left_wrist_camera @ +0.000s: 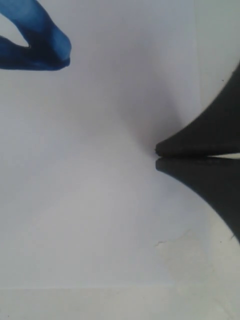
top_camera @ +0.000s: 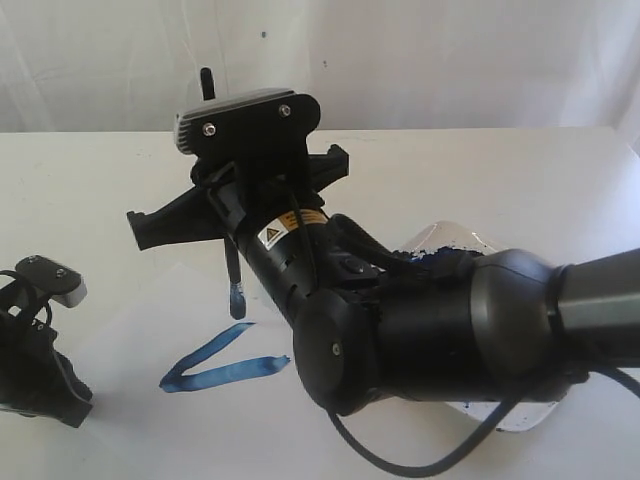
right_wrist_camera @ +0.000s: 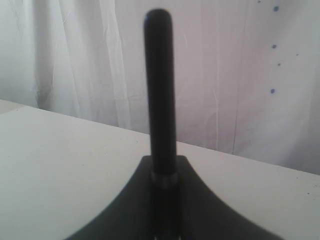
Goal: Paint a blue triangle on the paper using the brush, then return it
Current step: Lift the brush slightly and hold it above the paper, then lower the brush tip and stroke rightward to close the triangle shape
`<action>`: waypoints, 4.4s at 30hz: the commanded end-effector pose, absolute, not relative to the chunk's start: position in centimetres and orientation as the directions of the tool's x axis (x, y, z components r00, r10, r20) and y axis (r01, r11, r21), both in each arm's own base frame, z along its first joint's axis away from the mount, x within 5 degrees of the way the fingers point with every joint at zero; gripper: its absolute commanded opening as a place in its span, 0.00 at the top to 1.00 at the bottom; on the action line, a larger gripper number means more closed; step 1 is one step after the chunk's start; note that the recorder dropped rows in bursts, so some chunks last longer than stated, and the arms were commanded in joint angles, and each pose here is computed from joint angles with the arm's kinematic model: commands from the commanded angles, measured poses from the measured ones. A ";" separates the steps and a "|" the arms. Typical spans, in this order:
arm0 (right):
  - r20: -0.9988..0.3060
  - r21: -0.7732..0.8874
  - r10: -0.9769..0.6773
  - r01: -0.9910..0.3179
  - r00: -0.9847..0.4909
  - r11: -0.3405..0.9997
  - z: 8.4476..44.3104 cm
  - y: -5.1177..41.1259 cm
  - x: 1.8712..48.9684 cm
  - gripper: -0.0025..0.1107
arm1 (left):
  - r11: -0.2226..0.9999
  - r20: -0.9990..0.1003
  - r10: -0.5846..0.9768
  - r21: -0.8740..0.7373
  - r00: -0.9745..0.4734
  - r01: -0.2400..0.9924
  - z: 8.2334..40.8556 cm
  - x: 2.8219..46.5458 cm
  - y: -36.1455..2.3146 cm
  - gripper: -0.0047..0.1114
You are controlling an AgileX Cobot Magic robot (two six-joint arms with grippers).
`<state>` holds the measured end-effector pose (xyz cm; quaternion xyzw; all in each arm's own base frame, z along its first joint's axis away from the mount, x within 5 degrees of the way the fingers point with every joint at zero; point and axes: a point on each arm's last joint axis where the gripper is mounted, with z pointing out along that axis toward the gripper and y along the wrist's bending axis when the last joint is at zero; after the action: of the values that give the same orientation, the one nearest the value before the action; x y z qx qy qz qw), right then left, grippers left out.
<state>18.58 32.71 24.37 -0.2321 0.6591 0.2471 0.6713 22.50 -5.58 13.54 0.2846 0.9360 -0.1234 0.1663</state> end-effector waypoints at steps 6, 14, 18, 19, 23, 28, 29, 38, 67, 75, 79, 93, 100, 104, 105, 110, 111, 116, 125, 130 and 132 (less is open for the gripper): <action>-1.000 0.009 0.024 -0.626 0.015 0.780 24.2 32.6 19.0 0.98 | 0.802 -0.366 0.489 -0.168 -0.792 0.573 13.4 22.1 -5.8 0.96; -0.998 0.013 0.049 -0.614 0.042 0.789 24.7 32.5 19.0 0.98 | 0.802 -0.366 0.489 -0.168 -0.792 0.573 13.4 22.1 -5.8 0.96; -0.997 0.028 0.069 -0.618 0.043 0.786 25.8 32.2 18.9 0.98 | 0.802 -0.366 0.489 -0.168 -0.792 0.573 13.4 22.1 -5.8 0.96; -0.997 0.032 0.068 -0.622 0.034 0.782 26.0 32.1 19.0 0.98 | 0.802 -0.366 0.489 -0.168 -0.792 0.573 13.4 22.1 -5.8 0.96; -0.998 0.056 0.027 -0.645 -0.055 0.762 26.5 31.9 20.1 0.98 | 0.802 -0.366 0.489 -0.168 -0.792 0.573 13.4 22.1 -5.8 0.96; -0.996 0.070 0.022 -0.640 -0.082 0.765 26.8 31.4 20.8 0.98 | 0.802 -0.366 0.489 -0.168 -0.792 0.573 13.4 22.1 -5.8 0.96; -0.996 0.069 0.022 -0.642 -0.082 0.764 26.9 31.5 20.8 0.98 | 0.802 -0.366 0.489 -0.168 -0.792 0.573 13.4 22.1 -5.8 0.96; -0.991 0.112 0.035 -0.637 -0.132 0.762 25.6 31.9 21.0 0.98 | 0.802 -0.366 0.489 -0.168 -0.792 0.573 13.4 22.1 -5.8 0.96; -0.993 0.108 0.053 -0.624 -0.107 0.774 25.6 31.9 21.2 0.98 | 0.802 -0.366 0.489 -0.168 -0.792 0.573 13.4 22.1 -5.8 0.96; -0.994 0.100 0.045 -0.626 -0.103 0.774 25.6 31.9 21.2 0.98 | 0.802 -0.366 0.489 -0.168 -0.792 0.573 13.4 22.1 -5.8 0.96; -0.994 0.100 0.043 -0.626 -0.105 0.773 25.5 31.9 21.2 0.98 | 0.802 -0.366 0.489 -0.168 -0.792 0.573 13.4 22.1 -5.8 0.96; -0.994 0.081 0.014 -0.623 -0.112 0.778 24.3 32.3 21.4 0.98 | 0.800 -0.362 0.490 -0.174 -0.793 0.575 13.4 22.0 -5.8 0.96; -0.989 0.063 -0.037 -0.642 -0.141 0.765 23.8 32.4 21.2 0.98 | 0.800 -0.362 0.490 -0.174 -0.793 0.575 13.4 22.0 -5.8 0.96; -0.987 0.069 -0.040 -0.625 -0.159 0.777 23.9 32.2 21.3 0.98 | 0.800 -0.362 0.490 -0.174 -0.793 0.575 13.4 22.0 -5.8 0.96; -0.986 0.073 -0.035 -0.623 -0.160 0.779 24.1 32.1 21.2 0.98 | 0.800 -0.362 0.490 -0.174 -0.793 0.575 13.4 22.0 -5.8 0.96; -0.982 0.071 -0.053 -0.618 -0.180 0.783 24.7 31.7 21.0 0.98 | 0.799 -0.361 0.491 -0.176 -0.793 0.575 13.4 22.0 -5.8 0.96; -0.981 0.073 -0.053 -0.613 -0.185 0.787 24.8 31.6 21.0 0.98 | 0.799 -0.361 0.491 -0.176 -0.793 0.575 13.4 22.0 -5.8 0.96; -0.969 0.076 -0.081 -0.594 -0.233 0.801 24.6 31.3 21.0 0.98 | 0.799 -0.361 0.491 -0.176 -0.793 0.575 13.4 22.0 -5.8 0.96; -0.967 0.091 -0.072 -0.598 -0.243 0.797 25.6 30.6 20.6 0.98 | 0.799 -0.361 0.491 -0.176 -0.793 0.575 13.4 22.0 -5.8 0.96; -0.964 0.088 -0.078 -0.586 -0.252 0.806 25.8 29.6 20.1 0.98 | 0.799 -0.361 0.491 -0.176 -0.793 0.575 13.4 22.0 -5.8 0.96; -0.963 0.093 -0.079 -0.590 -0.259 0.802 25.9 29.4 20.0 0.98 | 0.799 -0.361 0.491 -0.176 -0.793 0.575 13.4 22.0 -5.8 0.96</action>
<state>20.18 29.95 25.59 -0.2153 0.7606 0.2254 0.5695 22.41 -5.62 13.53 0.2857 0.9358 -0.1272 0.1625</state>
